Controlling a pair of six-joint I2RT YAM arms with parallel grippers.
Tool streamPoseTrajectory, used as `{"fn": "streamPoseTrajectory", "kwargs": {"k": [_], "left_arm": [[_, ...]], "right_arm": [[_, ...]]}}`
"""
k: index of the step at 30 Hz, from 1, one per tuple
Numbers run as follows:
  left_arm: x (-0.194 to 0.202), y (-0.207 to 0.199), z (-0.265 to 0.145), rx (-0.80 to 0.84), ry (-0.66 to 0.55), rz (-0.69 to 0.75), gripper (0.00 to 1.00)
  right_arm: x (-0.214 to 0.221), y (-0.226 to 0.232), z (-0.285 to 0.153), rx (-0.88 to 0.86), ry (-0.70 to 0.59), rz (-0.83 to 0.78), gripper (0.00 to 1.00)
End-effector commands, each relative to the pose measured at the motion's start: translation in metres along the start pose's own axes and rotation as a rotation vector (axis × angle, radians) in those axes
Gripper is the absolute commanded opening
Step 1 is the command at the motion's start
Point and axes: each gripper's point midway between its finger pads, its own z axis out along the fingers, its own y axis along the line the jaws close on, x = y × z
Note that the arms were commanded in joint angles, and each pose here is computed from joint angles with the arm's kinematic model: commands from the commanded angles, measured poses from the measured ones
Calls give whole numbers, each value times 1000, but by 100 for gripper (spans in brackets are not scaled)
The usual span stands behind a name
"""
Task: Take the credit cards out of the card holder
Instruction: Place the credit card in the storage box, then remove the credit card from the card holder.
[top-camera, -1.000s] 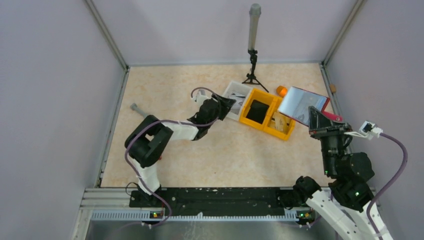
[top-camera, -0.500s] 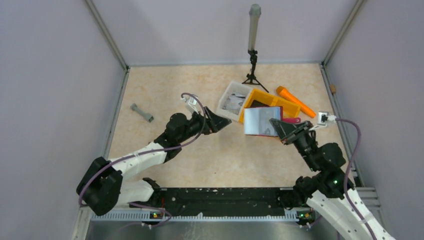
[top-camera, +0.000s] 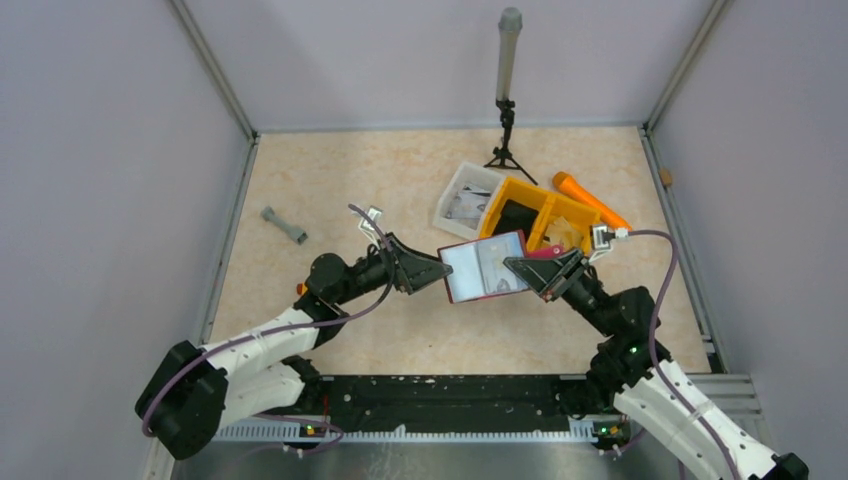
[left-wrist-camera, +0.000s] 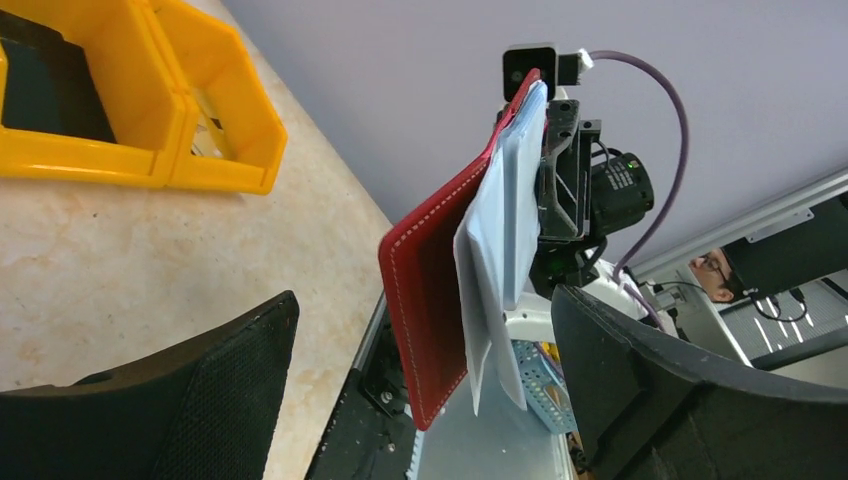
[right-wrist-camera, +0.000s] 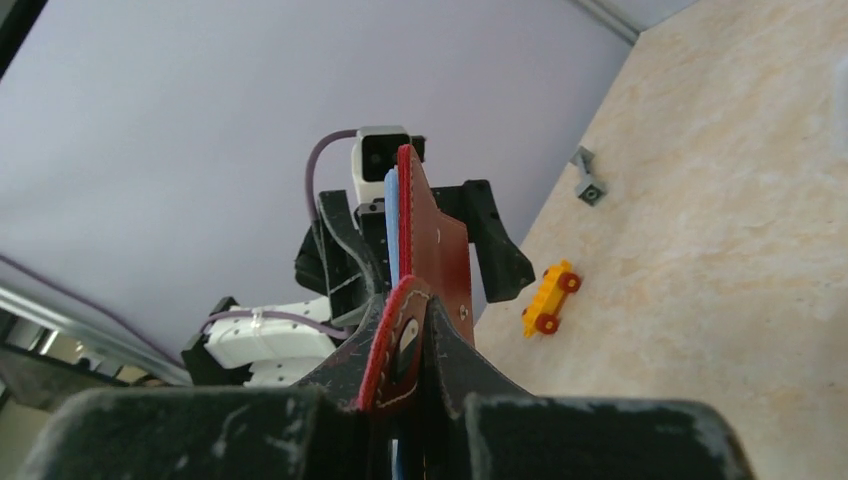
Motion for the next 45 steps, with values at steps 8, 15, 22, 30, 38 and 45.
{"fn": "streamPoseTrajectory", "kwargs": {"k": [8, 15, 22, 30, 38, 45], "left_arm": [[3, -27, 5, 170, 55, 0, 74], [3, -19, -1, 135, 30, 9, 2], [-8, -10, -11, 42, -26, -2, 0], [-8, -22, -14, 63, -8, 1, 0], [-7, -27, -13, 82, 16, -1, 0], [-3, -19, -10, 56, 40, -5, 0]], "right_arm": [[0, 24, 10, -134, 20, 74, 0], [7, 6, 9, -84, 33, 87, 8], [6, -6, 2, -24, 5, 52, 51], [10, -15, -1, 15, 22, 42, 33], [16, -9, 6, 8, 84, 10, 6], [13, -5, 4, -9, 68, 7, 0]]}}
